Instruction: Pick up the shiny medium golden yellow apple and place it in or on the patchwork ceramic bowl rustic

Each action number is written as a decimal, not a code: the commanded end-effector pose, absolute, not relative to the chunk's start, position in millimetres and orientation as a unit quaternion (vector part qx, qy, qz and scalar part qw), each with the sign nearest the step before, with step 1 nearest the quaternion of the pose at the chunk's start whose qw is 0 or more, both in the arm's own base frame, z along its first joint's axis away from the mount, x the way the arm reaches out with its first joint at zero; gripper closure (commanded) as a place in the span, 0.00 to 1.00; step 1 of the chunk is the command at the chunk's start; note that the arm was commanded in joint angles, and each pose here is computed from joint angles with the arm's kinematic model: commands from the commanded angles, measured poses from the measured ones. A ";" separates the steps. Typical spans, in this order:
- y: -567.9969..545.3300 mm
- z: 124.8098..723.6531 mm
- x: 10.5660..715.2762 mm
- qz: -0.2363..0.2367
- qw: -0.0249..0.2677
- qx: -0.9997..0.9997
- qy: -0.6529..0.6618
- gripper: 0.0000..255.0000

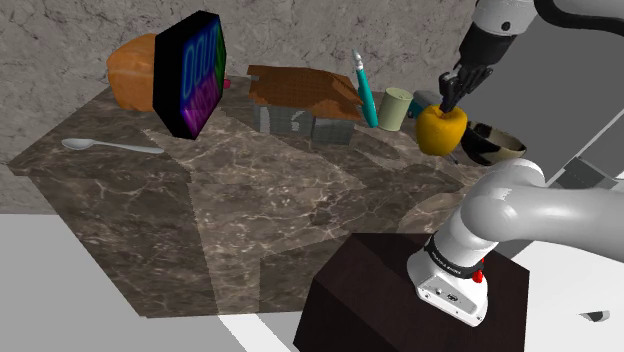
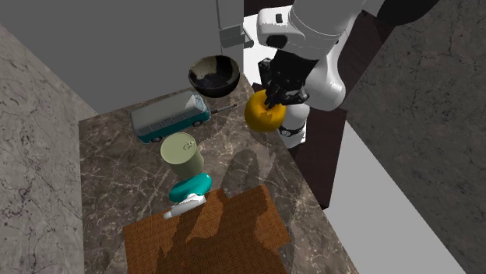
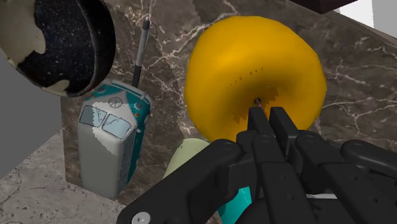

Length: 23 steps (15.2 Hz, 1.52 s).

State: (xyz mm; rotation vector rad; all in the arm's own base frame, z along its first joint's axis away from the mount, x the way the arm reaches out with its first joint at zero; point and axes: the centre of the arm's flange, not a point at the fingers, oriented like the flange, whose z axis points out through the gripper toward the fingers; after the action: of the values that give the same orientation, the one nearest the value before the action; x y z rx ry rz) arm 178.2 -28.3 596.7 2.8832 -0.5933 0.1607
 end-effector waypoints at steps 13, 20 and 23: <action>-28.3 671.4 177.9 0.054 0.097 0.973 -0.200 1.00; -28.3 708.2 177.9 0.054 0.097 0.973 -0.200 1.00; -49.8 718.3 164.4 0.054 0.097 0.973 -0.200 1.00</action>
State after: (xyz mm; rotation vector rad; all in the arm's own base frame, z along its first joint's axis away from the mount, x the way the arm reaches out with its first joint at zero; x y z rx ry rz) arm 169.7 -41.7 714.7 2.8836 -0.5935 0.1610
